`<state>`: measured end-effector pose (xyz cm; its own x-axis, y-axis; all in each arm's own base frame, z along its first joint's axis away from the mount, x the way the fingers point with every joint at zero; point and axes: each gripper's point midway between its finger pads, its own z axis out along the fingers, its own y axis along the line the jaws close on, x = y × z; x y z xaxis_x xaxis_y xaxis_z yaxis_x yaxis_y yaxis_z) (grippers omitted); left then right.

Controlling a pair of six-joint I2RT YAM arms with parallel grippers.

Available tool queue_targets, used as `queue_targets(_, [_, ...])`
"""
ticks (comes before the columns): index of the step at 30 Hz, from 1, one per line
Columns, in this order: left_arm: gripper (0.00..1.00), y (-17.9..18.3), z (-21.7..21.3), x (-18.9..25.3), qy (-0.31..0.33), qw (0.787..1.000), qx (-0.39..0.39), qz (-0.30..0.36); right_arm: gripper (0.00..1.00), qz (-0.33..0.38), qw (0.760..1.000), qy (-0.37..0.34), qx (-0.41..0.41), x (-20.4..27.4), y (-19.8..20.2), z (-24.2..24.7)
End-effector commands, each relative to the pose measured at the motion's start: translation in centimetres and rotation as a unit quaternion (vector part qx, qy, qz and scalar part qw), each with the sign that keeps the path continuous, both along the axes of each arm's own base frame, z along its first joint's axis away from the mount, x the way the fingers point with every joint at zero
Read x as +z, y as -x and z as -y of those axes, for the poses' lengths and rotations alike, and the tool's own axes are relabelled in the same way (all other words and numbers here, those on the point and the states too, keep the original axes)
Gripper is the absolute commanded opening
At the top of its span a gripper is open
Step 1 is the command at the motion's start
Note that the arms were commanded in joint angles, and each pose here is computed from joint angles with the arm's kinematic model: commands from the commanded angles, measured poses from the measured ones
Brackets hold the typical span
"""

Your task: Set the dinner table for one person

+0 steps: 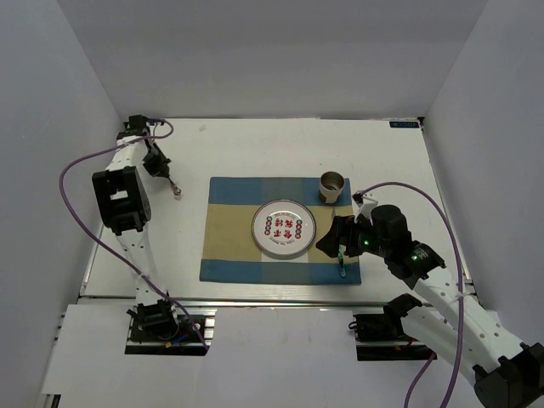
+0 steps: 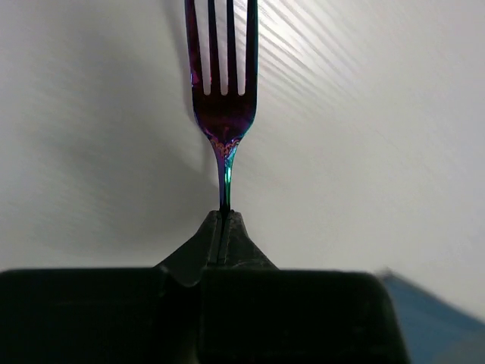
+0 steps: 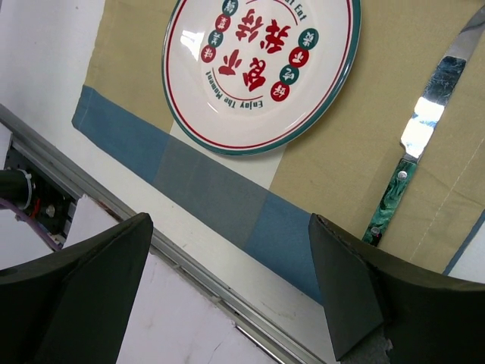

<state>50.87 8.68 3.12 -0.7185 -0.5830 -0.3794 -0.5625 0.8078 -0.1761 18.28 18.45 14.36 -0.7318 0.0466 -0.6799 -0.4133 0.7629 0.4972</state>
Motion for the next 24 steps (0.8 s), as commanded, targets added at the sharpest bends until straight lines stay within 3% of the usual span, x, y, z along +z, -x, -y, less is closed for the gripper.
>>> queue_targets(1, [0.00, -0.1, 7.9, 10.2, 0.063, 0.988, -0.103, 0.095, 0.89, 0.005, 1.000, -0.012, 0.008, 0.2, 0.4, -0.2])
queue_targets(4, [0.00, 2.2, 13.5, 12.7, 0.085, 0.974, -0.185, 0.098, 0.89, 0.006, 1.000, -0.003, 0.004, -0.1, 0.2, 0.0])
queue_targets(8, [0.00, 6.8, 18.4, 10.9, 0.057, 0.966, -0.245, 0.052, 0.89, 0.009, 1.000, -0.005, 0.016, 0.3, 0.4, -0.2])
queue_targets(12, [0.00, 12.2, 20.1, 5.6, 0.053, 0.965, -0.257, 0.015, 0.89, 0.010, 1.000, -0.010, 0.025, 0.6, 0.9, -0.3])
queue_targets(15, [0.00, 13.8, 22.1, 4.9, 0.059, 0.959, -0.276, 0.029, 0.89, 0.007, 0.999, -0.009, 0.030, 0.6, 1.1, -0.3])
queue_targets(24, [0.00, 17.2, 22.1, 4.3, 0.019, 0.964, -0.264, 0.030, 0.89, 0.000, 0.999, -0.009, 0.040, 0.2, 1.5, -0.4])
